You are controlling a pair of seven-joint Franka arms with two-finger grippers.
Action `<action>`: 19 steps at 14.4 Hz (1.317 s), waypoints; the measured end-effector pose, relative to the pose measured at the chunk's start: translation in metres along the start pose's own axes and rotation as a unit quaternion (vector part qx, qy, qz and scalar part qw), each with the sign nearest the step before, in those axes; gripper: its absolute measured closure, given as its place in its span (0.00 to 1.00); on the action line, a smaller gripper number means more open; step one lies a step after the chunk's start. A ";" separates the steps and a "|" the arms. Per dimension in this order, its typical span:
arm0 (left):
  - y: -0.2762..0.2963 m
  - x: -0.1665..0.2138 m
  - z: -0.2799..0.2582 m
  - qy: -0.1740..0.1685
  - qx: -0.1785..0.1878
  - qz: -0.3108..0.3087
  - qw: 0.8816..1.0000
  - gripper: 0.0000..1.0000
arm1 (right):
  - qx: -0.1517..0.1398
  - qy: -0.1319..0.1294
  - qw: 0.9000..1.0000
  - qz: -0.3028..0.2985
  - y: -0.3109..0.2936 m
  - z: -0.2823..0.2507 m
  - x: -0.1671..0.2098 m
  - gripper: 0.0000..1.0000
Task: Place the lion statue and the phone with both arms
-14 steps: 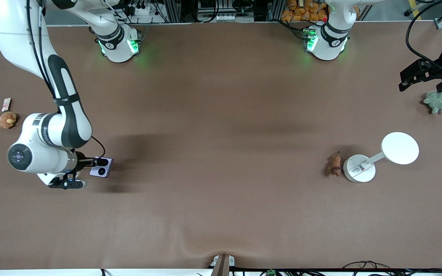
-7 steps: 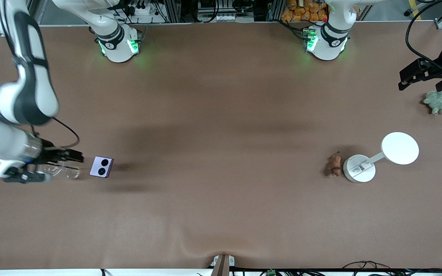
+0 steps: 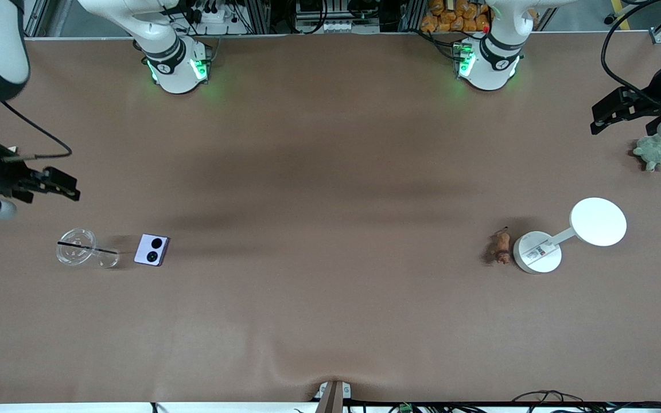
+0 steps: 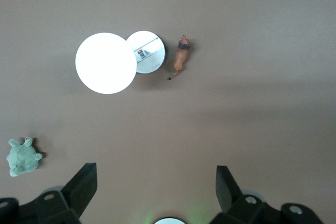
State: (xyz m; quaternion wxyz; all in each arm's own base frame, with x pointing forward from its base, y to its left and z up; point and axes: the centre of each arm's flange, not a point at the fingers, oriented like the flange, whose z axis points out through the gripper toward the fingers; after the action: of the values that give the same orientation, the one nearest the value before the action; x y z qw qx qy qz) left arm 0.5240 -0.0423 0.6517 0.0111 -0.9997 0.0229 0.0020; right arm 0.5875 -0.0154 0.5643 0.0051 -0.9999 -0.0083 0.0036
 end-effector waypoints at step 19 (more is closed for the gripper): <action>0.011 -0.003 0.000 -0.008 -0.016 0.004 1.000 0.00 | 0.002 -0.020 0.999 0.029 -0.011 -0.096 -0.058 0.00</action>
State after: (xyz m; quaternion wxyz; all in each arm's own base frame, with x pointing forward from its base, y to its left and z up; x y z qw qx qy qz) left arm 0.5206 -0.0528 0.6513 -0.0043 -0.9996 0.0263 0.0101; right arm 0.5296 -0.0059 0.6613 0.0070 -0.9995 0.0205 0.0240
